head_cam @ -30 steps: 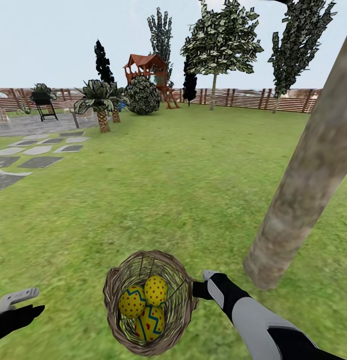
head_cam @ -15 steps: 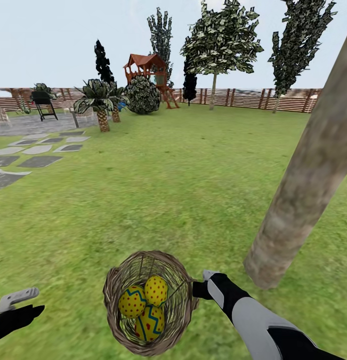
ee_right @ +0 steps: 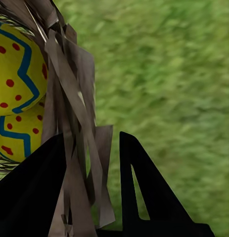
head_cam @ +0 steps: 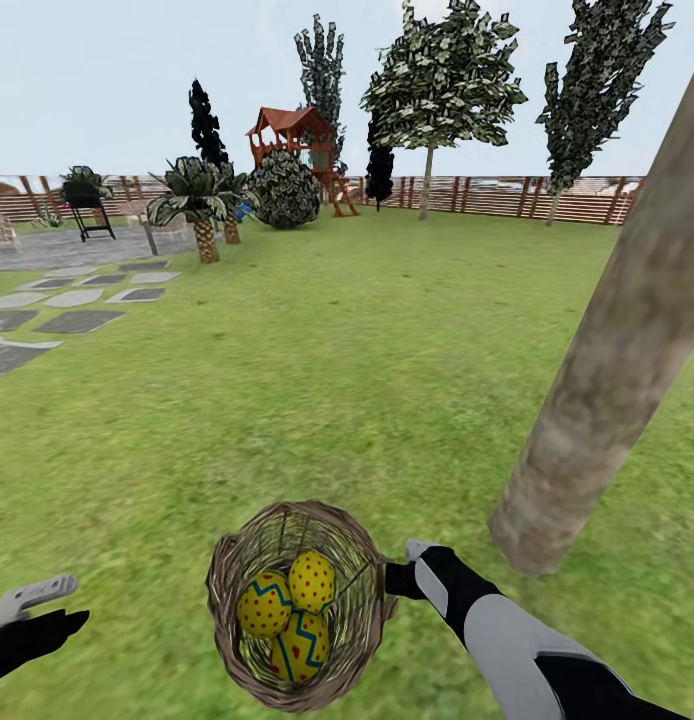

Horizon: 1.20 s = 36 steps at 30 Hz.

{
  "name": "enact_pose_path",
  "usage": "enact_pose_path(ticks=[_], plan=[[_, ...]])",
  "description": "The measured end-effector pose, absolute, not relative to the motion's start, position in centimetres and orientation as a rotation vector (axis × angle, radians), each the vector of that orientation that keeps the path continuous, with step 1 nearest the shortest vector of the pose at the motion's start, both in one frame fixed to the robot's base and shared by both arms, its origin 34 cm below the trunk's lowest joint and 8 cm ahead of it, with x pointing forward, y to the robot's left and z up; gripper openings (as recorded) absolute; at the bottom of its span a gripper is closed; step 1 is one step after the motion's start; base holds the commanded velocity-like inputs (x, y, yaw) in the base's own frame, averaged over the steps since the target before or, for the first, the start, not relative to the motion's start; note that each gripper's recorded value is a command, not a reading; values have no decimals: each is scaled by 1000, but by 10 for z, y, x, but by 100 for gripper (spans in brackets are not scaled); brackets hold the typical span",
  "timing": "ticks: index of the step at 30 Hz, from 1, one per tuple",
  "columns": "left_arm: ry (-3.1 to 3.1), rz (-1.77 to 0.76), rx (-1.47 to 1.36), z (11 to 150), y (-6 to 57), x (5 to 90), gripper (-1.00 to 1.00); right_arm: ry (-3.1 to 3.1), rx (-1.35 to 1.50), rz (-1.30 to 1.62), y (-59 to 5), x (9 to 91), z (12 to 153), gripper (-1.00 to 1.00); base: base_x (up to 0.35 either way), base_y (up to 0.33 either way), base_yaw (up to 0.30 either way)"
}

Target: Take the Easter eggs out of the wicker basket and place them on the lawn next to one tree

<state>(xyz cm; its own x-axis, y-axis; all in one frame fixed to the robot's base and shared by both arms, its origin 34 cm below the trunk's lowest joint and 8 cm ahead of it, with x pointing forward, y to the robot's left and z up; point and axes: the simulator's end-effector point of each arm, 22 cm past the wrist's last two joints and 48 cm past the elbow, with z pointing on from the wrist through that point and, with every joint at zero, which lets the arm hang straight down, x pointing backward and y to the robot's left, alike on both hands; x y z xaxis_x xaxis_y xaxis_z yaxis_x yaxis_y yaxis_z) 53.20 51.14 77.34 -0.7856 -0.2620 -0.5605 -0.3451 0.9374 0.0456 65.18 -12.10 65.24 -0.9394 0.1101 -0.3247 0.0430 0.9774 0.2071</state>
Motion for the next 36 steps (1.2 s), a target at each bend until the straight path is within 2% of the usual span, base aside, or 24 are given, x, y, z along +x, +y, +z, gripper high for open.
enact_pose_path(ticks=[36], plan=[[2518,194,-431,717,511,532,100,2783,111,281,-121,652,596,-100,0,0,0]])
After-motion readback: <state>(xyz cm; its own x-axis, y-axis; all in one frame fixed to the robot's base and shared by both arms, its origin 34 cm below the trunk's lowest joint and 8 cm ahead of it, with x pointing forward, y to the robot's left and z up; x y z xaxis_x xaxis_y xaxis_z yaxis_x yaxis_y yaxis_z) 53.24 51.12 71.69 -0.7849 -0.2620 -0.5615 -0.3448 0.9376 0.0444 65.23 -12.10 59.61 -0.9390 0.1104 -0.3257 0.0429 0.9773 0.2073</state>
